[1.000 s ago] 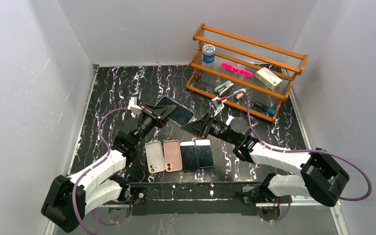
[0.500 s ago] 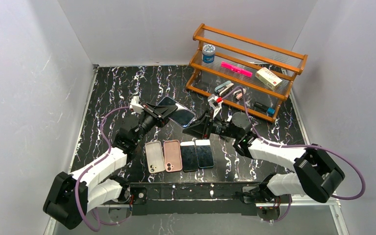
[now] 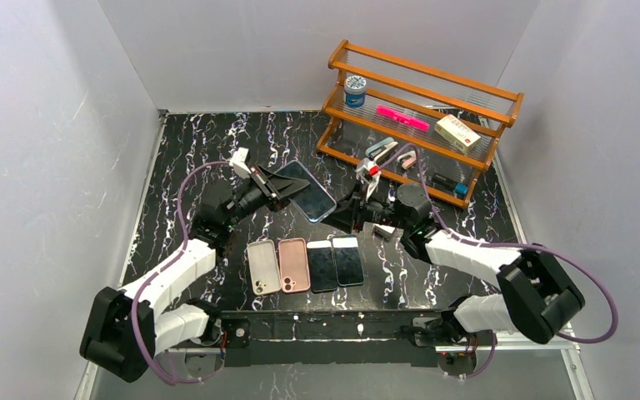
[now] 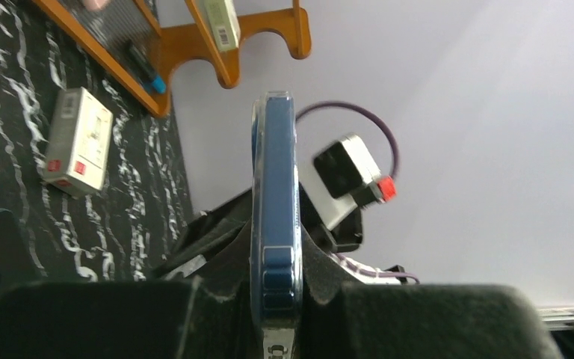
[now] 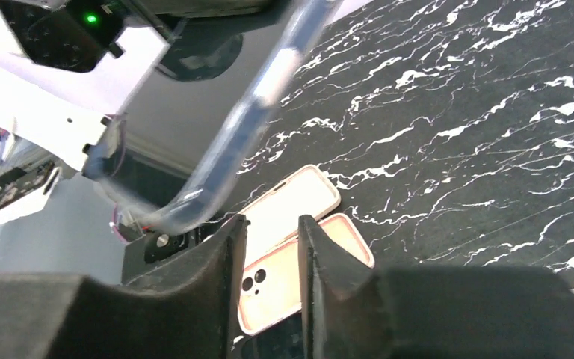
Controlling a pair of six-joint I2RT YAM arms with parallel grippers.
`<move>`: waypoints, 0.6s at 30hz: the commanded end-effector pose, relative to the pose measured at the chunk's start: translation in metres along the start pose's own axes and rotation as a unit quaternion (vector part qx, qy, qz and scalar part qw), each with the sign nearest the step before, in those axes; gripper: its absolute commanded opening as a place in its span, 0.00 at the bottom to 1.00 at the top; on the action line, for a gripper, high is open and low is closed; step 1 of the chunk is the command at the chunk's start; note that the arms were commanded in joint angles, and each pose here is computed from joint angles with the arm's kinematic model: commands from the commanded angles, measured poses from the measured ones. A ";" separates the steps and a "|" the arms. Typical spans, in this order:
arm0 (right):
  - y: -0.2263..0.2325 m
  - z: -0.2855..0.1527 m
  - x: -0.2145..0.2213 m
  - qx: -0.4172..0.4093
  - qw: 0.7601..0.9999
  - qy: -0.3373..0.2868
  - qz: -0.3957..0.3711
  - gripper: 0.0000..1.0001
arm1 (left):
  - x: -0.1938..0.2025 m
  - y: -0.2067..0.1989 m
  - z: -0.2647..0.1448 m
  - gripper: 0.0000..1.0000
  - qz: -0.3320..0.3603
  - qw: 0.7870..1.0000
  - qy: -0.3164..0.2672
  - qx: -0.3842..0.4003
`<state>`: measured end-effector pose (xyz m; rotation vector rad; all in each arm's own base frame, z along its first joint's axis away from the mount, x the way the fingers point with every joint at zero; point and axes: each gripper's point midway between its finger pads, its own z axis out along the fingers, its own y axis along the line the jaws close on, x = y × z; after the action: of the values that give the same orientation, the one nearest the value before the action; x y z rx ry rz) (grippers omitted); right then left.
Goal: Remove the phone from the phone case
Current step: Remove the phone case from the phone.
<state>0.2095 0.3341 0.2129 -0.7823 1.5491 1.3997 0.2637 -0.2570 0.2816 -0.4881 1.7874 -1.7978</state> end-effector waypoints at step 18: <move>0.047 -0.023 -0.009 -0.105 0.981 0.082 -0.139 0.74 | 0.012 -0.035 -0.020 0.00 0.287 0.934 0.209 0.042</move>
<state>0.1734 0.3110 0.2187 -1.1076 1.4701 1.2769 0.2632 -0.2508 0.2905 0.2158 1.9317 -1.5884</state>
